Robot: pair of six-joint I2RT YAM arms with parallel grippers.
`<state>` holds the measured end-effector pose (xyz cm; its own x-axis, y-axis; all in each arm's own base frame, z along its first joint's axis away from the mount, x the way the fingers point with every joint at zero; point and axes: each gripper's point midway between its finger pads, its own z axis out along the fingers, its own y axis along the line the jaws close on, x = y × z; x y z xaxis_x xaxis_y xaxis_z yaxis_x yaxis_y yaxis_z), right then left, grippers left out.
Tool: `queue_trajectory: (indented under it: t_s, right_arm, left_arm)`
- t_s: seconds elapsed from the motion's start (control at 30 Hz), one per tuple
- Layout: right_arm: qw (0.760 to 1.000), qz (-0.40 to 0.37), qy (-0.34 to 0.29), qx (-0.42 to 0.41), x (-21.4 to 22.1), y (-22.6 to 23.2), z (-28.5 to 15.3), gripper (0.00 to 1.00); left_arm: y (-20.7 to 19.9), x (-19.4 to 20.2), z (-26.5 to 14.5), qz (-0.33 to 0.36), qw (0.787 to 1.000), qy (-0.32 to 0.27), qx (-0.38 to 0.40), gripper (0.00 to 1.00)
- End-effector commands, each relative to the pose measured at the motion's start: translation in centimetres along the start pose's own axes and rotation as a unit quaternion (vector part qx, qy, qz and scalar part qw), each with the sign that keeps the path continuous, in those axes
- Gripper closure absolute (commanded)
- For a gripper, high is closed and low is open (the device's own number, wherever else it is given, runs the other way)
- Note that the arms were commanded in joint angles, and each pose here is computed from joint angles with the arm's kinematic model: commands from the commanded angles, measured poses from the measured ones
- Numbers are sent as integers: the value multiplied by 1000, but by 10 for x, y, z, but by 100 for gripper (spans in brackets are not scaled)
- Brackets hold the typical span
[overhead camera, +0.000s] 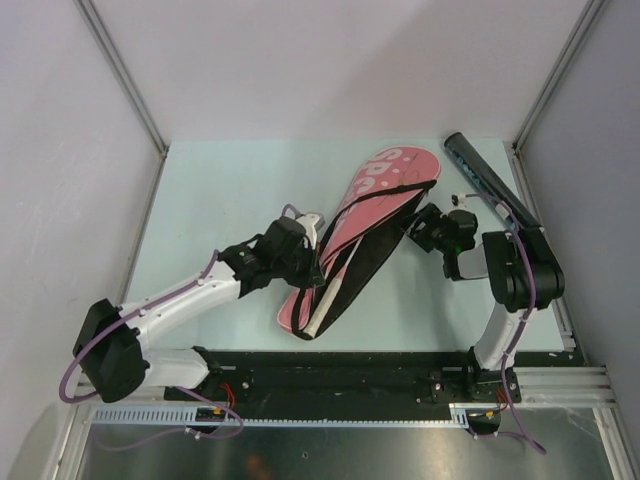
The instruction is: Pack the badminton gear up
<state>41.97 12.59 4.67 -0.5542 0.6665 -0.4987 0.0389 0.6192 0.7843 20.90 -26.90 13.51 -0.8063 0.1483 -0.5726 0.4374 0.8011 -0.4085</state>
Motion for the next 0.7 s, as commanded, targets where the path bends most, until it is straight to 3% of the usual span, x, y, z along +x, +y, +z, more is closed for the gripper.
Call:
queue_trajectory:
  t_s: [0.0,0.1,0.17,0.3,0.47,0.67]
  right_arm:
    - [998,-11,54,-16,37,8,15,30]
    - [997,-24,62,-41,52,31,19,42]
    - [996,-30,60,-53,54,45,18,63]
    - [991,-75,13,-113,25,120,-12,99]
    - [986,-137,-15,-95,-22,186,-44,100]
    - [981,-176,24,-83,-20,193,-35,100]
  left_arm:
    - [-24,-22,-19,0,998,-48,48,100]
    - [-20,-21,-19,-4,998,-51,40,100]
    - [-15,-20,-17,-8,998,-53,27,100]
    - [4,-10,-9,-21,998,-52,-11,100]
    - [16,1,-7,-49,997,-54,-34,100]
    - [-9,-1,-35,-59,995,-75,34,100]
